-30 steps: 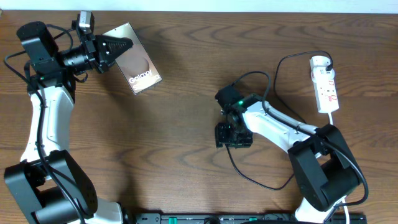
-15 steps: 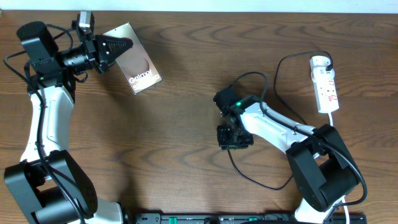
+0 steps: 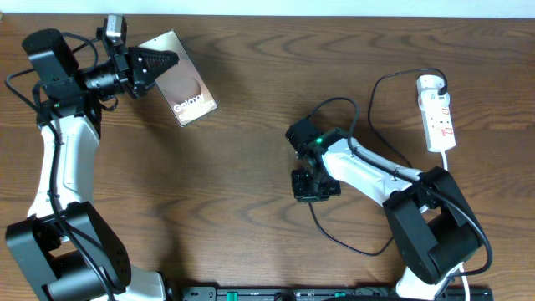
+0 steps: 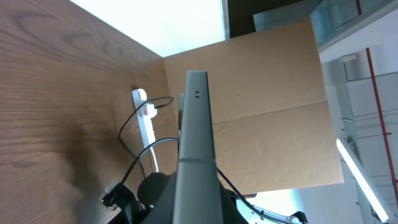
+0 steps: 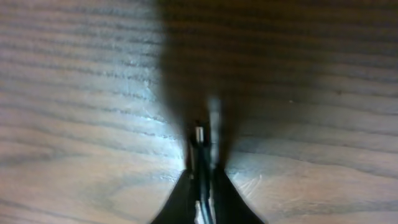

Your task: Plug charger to phone and switch on socket

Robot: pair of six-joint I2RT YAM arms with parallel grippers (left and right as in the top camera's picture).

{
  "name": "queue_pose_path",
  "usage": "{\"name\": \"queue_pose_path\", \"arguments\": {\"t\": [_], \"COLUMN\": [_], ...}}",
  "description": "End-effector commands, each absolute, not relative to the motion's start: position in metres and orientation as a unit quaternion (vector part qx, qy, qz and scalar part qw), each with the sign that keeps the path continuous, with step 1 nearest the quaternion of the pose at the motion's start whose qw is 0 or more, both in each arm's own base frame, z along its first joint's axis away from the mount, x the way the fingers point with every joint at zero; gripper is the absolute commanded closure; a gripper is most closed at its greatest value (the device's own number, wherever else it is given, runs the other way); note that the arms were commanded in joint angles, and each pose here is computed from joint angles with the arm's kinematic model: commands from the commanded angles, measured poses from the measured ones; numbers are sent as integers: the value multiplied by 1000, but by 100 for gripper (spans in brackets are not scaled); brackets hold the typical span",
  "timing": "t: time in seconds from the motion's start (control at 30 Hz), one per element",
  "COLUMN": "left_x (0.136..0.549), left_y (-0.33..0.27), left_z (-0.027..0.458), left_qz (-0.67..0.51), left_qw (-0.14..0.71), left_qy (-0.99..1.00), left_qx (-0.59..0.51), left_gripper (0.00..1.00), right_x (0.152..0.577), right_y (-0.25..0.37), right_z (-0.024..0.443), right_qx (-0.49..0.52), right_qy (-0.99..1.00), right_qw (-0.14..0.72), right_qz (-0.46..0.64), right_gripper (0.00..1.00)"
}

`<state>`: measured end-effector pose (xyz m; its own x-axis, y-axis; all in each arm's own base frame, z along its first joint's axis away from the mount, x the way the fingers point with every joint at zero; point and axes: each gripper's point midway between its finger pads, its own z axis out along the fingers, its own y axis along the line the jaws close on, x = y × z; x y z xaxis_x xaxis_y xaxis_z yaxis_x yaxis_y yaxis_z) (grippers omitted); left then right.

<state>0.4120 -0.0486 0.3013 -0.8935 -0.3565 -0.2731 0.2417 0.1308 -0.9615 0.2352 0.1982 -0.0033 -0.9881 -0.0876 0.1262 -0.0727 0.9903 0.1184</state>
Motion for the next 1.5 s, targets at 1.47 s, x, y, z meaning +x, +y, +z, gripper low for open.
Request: {"name": "queue_pose_path", "arguments": {"t": [1.47], "left_x": [408], "left_y": [-125], "left_z": [302], "left_qz": [-645], "left_qw": [231], "left_qy": [727], "left_qx": [46], "left_gripper": [93], "right_x": [257], "right_y": [326], "right_z": [220], "right_qx": [390], "right_qy": [-593], "right_qw": [-75], "right_qz": [-700], "right_gripper": [99]}}
